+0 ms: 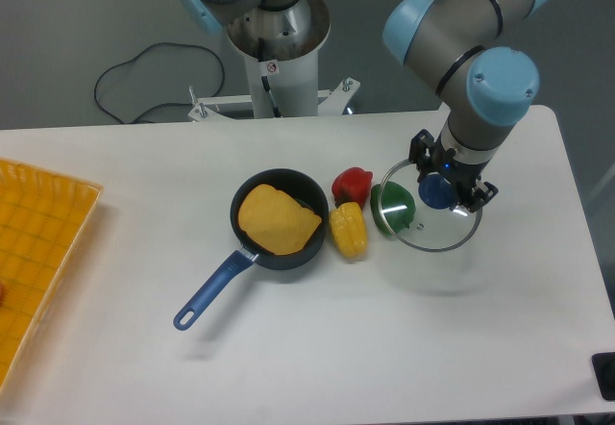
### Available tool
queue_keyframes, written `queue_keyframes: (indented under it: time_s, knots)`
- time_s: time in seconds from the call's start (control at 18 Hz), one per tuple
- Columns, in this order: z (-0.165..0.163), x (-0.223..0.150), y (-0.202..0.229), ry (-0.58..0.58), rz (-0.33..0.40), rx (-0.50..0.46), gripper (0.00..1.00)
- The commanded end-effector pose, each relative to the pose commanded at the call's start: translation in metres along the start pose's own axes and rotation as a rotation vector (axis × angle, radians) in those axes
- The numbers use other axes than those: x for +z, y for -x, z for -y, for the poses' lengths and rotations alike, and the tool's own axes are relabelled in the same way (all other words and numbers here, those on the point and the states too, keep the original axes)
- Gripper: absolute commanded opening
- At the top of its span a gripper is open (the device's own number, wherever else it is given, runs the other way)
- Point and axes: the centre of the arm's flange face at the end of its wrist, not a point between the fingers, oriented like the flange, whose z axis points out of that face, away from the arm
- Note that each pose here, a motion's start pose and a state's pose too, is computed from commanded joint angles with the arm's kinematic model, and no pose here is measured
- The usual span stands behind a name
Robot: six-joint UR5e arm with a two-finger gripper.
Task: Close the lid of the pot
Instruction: 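Hold the glass lid by its blue knob with the gripper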
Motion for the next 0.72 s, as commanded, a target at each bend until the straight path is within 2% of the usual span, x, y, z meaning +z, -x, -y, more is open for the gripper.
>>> queue_keyframes:
  time_s: [0.72]
  knots:
    - [0.0072, -0.0004, -0.0051, -0.011, -0.003, -0.022, 0.52]
